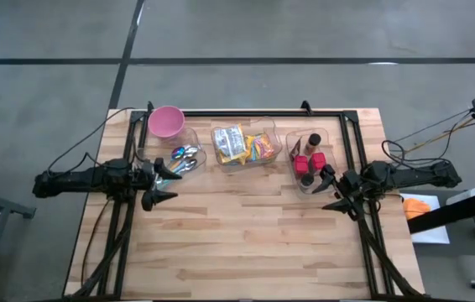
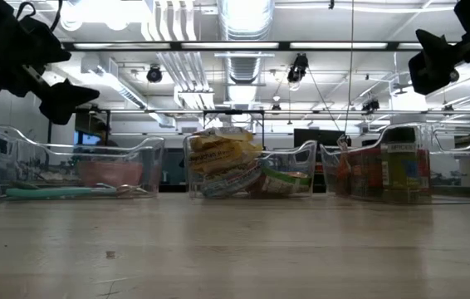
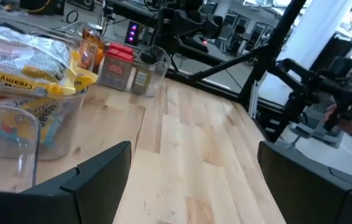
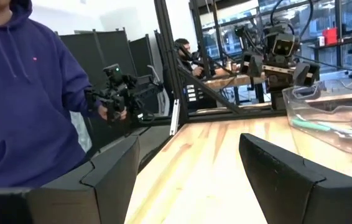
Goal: Pick & Place Food Item
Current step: Return to Home Position
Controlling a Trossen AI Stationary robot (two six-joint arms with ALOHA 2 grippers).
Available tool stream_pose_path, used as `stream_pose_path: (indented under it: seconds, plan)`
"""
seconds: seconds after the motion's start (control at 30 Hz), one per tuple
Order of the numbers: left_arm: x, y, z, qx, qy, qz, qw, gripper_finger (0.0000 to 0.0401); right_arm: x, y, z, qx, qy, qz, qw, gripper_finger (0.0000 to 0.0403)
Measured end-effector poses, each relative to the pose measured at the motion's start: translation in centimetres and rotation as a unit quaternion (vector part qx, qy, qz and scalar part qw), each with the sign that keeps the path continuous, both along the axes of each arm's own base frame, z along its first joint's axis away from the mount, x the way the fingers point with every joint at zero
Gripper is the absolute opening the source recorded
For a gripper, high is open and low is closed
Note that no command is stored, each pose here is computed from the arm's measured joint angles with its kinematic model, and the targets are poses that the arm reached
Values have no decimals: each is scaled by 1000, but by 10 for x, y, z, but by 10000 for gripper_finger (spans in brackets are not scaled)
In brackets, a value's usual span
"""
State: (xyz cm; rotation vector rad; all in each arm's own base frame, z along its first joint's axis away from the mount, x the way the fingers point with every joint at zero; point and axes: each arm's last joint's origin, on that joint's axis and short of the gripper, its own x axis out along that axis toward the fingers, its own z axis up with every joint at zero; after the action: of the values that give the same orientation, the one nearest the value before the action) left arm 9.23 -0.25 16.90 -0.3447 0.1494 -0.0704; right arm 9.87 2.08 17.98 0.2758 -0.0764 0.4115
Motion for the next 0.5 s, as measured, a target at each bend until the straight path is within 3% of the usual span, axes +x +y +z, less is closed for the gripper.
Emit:
stream_pose_path:
  seconds: [0.5]
  plan:
    - [0,0,0,-14,2,2,1000,358,0,0,0,-2,0,0,1000,271]
